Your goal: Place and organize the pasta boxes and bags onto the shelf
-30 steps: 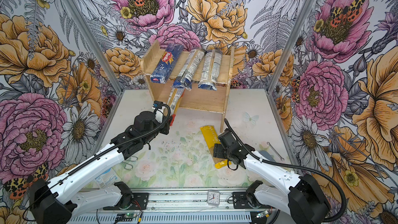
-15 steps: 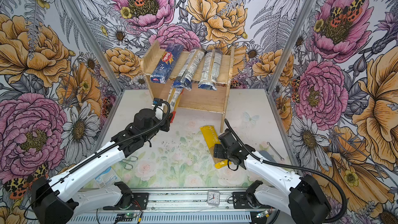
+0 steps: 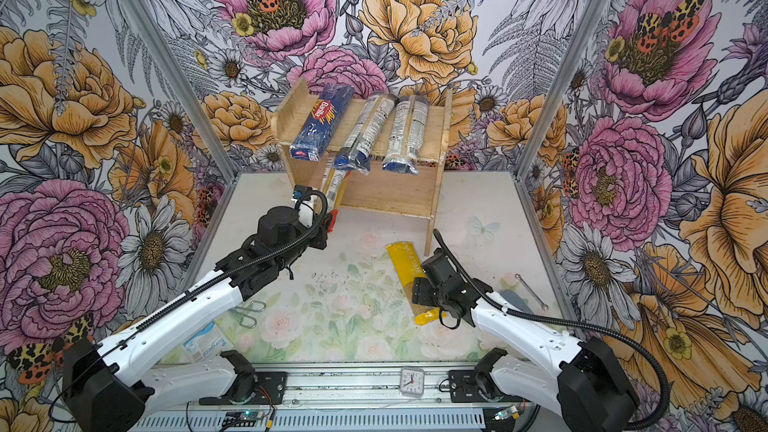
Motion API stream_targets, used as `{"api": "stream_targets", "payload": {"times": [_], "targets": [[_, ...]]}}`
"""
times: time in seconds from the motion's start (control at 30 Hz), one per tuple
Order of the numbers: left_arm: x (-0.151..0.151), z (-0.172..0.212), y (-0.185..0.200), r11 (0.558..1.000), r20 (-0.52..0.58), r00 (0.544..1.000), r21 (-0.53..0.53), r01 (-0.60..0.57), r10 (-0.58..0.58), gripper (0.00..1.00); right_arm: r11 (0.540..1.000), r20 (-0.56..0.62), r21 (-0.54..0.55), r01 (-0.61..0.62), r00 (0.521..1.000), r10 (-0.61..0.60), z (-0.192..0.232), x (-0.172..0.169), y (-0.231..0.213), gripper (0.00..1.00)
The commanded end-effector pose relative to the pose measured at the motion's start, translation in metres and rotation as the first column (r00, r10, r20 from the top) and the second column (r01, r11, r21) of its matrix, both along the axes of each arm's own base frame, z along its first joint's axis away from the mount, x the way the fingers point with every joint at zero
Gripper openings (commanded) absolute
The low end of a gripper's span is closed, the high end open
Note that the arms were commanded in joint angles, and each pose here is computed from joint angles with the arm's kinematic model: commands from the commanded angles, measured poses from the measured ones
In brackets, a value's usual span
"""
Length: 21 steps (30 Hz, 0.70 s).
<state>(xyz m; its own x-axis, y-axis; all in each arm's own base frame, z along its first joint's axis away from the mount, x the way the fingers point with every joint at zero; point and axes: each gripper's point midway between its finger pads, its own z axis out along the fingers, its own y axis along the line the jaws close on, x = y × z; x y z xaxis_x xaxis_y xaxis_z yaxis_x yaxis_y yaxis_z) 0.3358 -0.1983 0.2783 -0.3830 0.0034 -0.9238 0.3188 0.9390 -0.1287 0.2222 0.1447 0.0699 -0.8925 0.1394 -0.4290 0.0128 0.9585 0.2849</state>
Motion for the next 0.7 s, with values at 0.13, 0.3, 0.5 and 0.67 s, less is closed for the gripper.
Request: {"api": "stream_targets", "payload": {"times": [0.13, 0.3, 0.5, 0.67], "targets": [[0.016, 0.089, 0.002, 0.988, 0.242, 0.969, -0.151, -0.016, 0.053, 0.00, 1.000, 0.028, 0.000, 0.023, 0.999, -0.023, 0.002, 0.004, -0.004, 0.80], [0.022, 0.089, 0.002, 0.990, 0.239, 0.970, -0.140, -0.020, 0.053, 0.00, 1.000, 0.030, -0.001, 0.023, 0.999, -0.023, 0.002, 0.004, -0.004, 0.80], [0.028, 0.085, 0.002, 0.989, 0.233, 0.971, -0.144, -0.026, 0.060, 0.00, 1.000, 0.028, -0.005, 0.028, 0.999, -0.028, 0.001, 0.004, -0.005, 0.80], [0.031, 0.086, 0.001, 0.989, 0.237, 0.969, -0.148, -0.028, 0.063, 0.00, 1.000, 0.026, -0.008, 0.025, 0.999, -0.024, 0.001, 0.004, -0.005, 0.80]]}}
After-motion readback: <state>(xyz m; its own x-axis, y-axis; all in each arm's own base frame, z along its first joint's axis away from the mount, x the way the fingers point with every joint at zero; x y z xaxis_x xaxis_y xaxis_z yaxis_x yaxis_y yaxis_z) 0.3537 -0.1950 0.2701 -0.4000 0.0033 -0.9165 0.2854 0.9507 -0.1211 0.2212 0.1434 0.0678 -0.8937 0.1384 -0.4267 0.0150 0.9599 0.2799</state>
